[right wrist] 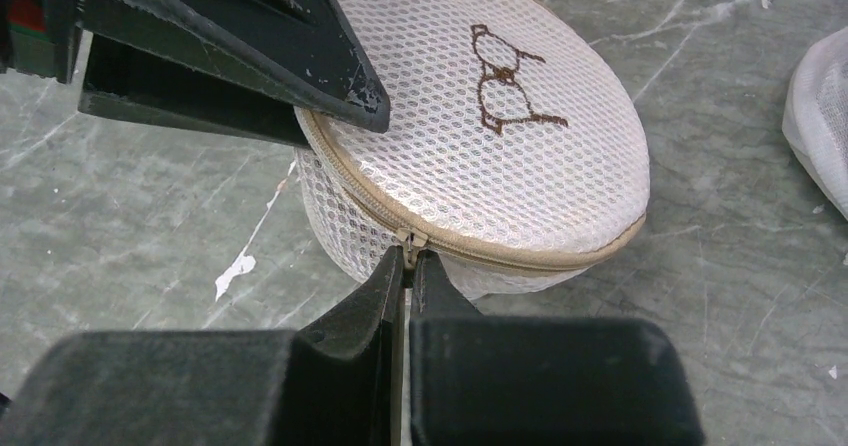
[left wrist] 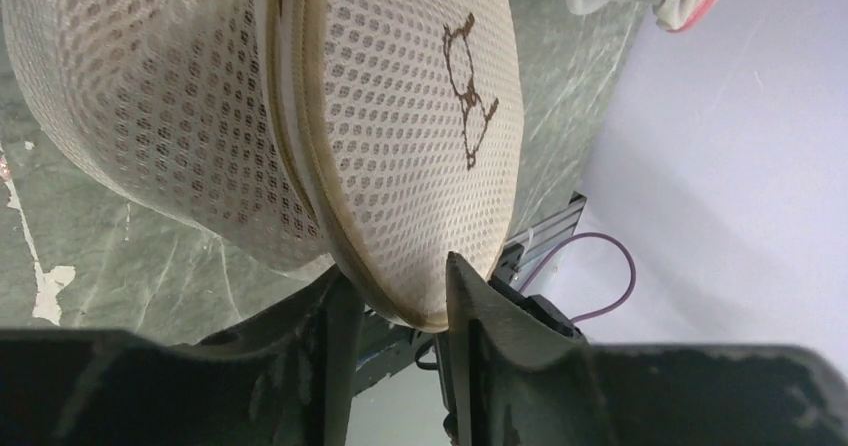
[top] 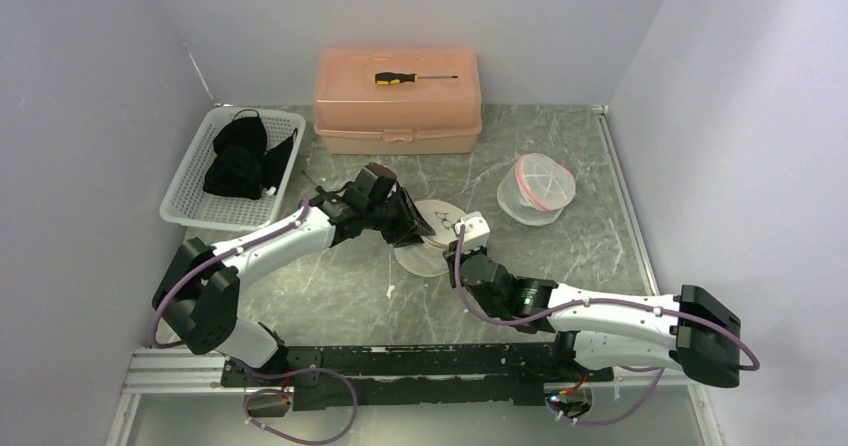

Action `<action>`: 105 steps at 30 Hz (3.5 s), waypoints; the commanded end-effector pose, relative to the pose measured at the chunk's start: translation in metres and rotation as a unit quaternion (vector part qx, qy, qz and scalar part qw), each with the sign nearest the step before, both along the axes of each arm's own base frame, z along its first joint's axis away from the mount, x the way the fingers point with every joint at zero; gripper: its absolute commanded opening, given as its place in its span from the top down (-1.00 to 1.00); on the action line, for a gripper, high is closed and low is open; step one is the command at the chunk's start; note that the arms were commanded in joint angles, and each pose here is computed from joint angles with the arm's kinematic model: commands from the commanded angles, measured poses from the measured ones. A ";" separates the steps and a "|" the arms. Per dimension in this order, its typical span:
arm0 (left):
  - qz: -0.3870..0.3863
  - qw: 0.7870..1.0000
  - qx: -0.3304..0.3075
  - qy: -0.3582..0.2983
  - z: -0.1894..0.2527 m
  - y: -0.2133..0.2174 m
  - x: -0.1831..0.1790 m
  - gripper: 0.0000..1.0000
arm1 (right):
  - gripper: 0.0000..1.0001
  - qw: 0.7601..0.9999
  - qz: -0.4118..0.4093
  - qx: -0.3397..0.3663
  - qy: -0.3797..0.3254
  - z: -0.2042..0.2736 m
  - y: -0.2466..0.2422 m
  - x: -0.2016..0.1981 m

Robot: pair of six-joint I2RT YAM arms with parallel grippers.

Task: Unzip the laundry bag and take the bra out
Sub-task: Unzip the laundry bag at the center of the board.

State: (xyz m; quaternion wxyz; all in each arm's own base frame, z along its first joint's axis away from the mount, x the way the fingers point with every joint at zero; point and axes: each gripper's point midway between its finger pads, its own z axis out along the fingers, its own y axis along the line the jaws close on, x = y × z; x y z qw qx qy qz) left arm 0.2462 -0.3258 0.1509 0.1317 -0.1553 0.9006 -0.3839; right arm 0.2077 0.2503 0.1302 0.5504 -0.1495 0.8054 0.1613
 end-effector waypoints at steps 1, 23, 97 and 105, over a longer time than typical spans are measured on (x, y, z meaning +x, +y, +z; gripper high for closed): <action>0.014 0.999 0.001 -0.034 0.012 -0.002 0.017 0.28 | 1.00 1.000 0.000 0.022 -0.020 0.020 0.001 0.004; -0.049 0.993 -0.038 -0.097 0.049 0.021 0.024 0.95 | 1.00 0.994 -0.093 0.050 0.017 0.013 -0.066 0.038; 0.000 1.000 0.002 -0.025 0.012 0.008 0.012 0.95 | 1.00 1.000 -0.012 0.000 -0.028 0.031 -0.021 0.001; 0.008 1.000 0.008 -0.027 0.013 0.016 0.013 0.95 | 1.00 0.999 -0.043 0.005 -0.020 0.030 -0.034 0.005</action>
